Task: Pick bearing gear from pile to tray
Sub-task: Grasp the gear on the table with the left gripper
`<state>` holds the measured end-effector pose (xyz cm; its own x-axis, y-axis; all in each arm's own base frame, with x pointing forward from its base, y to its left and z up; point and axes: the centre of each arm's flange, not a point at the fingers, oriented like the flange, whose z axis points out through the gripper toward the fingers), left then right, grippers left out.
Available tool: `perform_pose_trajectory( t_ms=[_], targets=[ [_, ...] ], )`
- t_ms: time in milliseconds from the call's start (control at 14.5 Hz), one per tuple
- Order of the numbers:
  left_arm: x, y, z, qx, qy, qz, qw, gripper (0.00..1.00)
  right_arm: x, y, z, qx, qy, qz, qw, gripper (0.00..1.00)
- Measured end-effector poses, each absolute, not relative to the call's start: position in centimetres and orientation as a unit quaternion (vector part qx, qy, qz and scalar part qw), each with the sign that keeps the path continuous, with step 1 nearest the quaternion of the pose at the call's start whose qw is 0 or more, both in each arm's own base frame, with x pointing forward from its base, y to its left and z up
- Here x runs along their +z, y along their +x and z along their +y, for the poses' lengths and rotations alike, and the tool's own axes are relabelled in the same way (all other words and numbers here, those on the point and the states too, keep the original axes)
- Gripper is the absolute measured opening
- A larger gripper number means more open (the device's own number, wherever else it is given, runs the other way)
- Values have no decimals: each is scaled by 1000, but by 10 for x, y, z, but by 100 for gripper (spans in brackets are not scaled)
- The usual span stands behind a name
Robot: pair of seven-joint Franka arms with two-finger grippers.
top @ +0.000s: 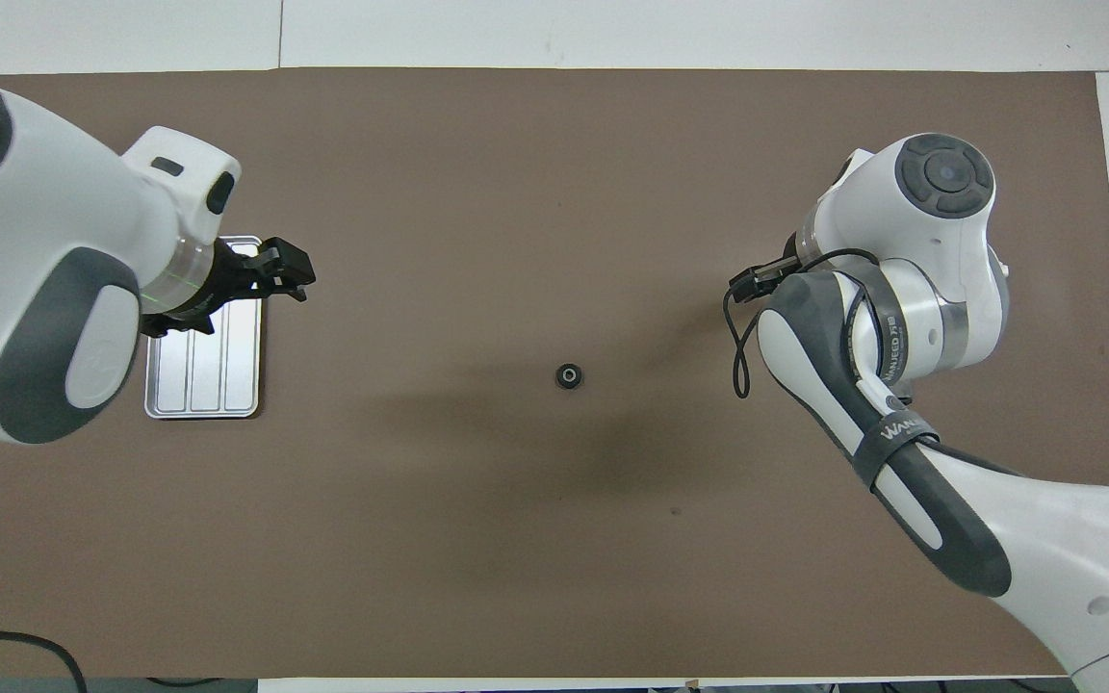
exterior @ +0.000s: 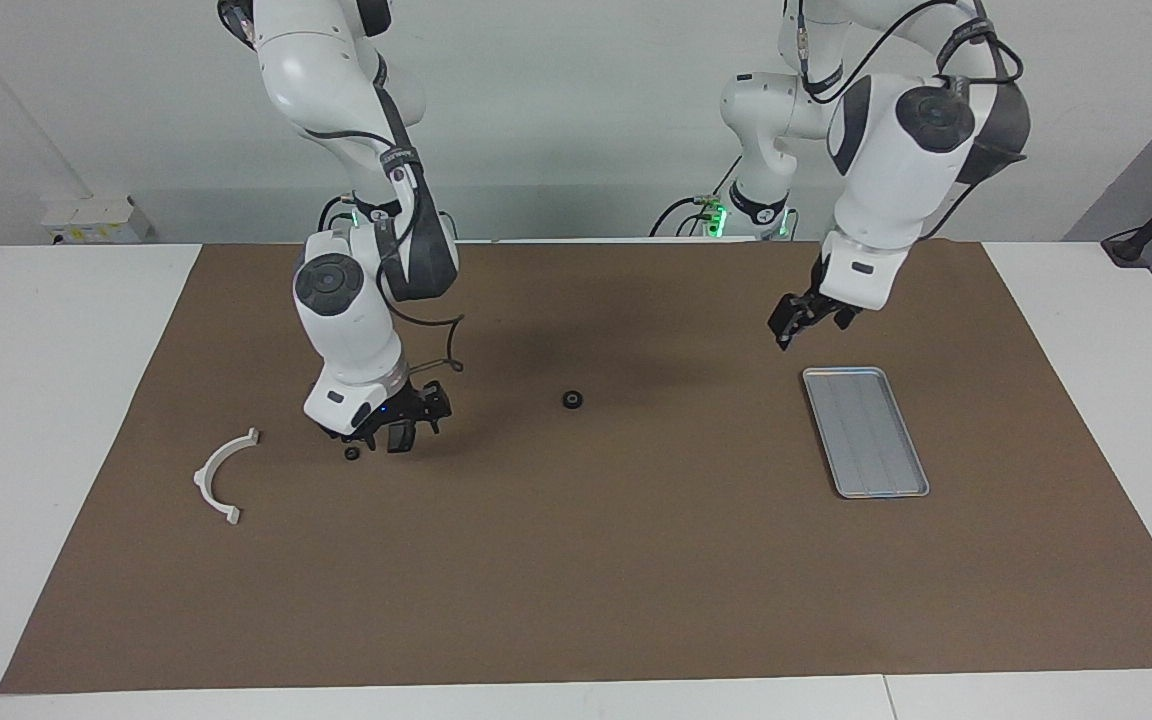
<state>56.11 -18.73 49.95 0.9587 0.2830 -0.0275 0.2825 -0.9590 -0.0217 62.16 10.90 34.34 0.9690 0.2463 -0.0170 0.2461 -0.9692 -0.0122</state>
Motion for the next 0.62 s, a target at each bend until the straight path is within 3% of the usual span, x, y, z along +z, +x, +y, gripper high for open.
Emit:
perform_pose_trajectory(
  t_ms=[207,622],
  targets=[
    [464,560,-241,6,-988,-156,-9,100,333,621,81,18,-993,-119,5,100],
    [374,523,-368,14,-986,-165,-14,100,325,621,48,18,-991,-136,6,100]
  ],
)
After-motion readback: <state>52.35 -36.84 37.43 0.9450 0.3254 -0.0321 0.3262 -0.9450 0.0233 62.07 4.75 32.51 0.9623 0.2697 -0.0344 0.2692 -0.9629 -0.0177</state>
